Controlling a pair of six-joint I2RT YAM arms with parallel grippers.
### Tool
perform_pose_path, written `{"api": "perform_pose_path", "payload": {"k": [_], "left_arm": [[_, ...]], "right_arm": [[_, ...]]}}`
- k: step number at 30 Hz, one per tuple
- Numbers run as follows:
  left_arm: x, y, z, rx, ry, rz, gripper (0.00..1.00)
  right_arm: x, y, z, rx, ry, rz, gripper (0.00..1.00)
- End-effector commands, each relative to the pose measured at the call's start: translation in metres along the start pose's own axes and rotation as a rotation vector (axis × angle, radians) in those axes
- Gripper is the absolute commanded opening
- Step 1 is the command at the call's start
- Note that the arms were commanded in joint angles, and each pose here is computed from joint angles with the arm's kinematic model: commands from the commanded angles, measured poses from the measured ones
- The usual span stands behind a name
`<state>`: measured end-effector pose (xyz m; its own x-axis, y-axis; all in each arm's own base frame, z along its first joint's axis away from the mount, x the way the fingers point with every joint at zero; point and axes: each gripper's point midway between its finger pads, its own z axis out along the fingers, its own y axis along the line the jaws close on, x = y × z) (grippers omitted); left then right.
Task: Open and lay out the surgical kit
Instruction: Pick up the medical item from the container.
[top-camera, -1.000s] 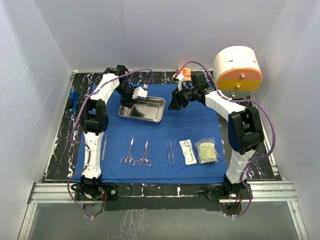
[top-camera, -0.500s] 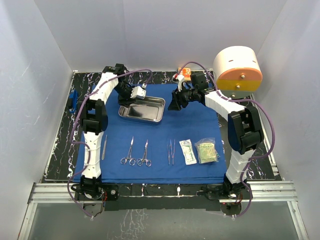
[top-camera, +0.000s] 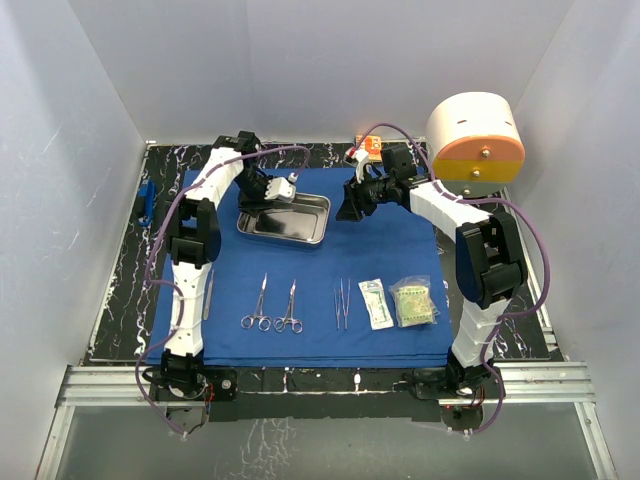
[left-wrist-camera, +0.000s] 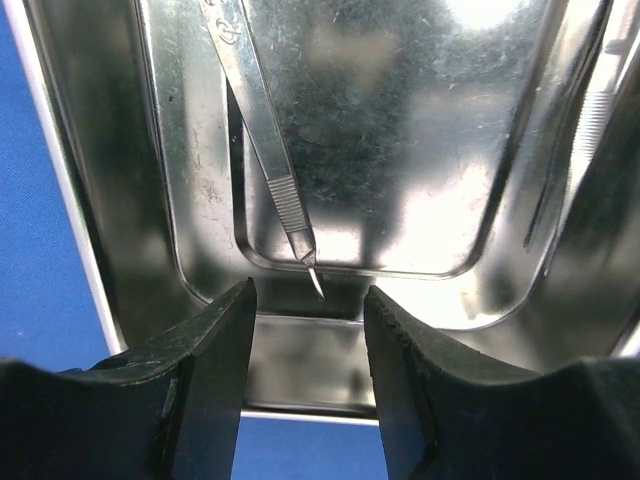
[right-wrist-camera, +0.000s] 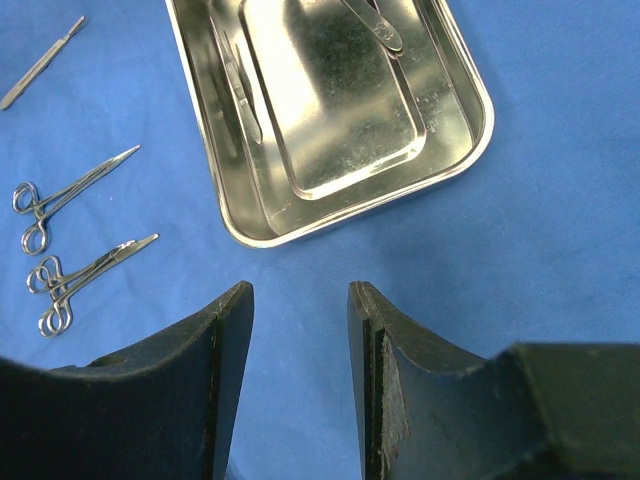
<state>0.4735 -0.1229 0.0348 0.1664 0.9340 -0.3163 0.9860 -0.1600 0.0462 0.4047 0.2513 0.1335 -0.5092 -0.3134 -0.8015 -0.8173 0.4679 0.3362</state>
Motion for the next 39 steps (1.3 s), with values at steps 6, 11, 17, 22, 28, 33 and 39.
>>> {"api": "perform_pose_path", "payload": {"k": [6, 11, 17, 22, 28, 33, 39], "left_arm": [[0.005, -0.001, 0.002, 0.015, 0.065, 0.000, 0.44], [0.007, 0.000, 0.005, 0.016, 0.089, 0.004, 0.42], [0.010, -0.002, 0.010, 0.030, 0.106, 0.012, 0.37], [0.011, -0.003, 0.014, 0.038, 0.121, 0.013, 0.33], [0.013, 0.000, 0.017, 0.023, 0.125, 0.005, 0.29], [0.013, 0.001, 0.019, 0.019, 0.129, 0.000, 0.24], [0.012, 0.001, 0.019, 0.010, 0.125, -0.018, 0.18]], "right_arm": [[-0.005, -0.002, 0.002, -0.013, -0.025, -0.031, 0.41], [-0.005, -0.002, 0.002, -0.015, -0.024, -0.030, 0.41], [-0.003, -0.002, 0.003, -0.017, -0.021, -0.030, 0.41], [0.000, -0.002, 0.003, -0.019, -0.017, -0.027, 0.41], [0.001, -0.002, 0.005, -0.023, -0.014, -0.022, 0.41], [0.000, -0.002, 0.004, -0.023, -0.016, -0.025, 0.41], [0.000, -0.002, 0.004, -0.024, -0.015, -0.025, 0.41]]}}
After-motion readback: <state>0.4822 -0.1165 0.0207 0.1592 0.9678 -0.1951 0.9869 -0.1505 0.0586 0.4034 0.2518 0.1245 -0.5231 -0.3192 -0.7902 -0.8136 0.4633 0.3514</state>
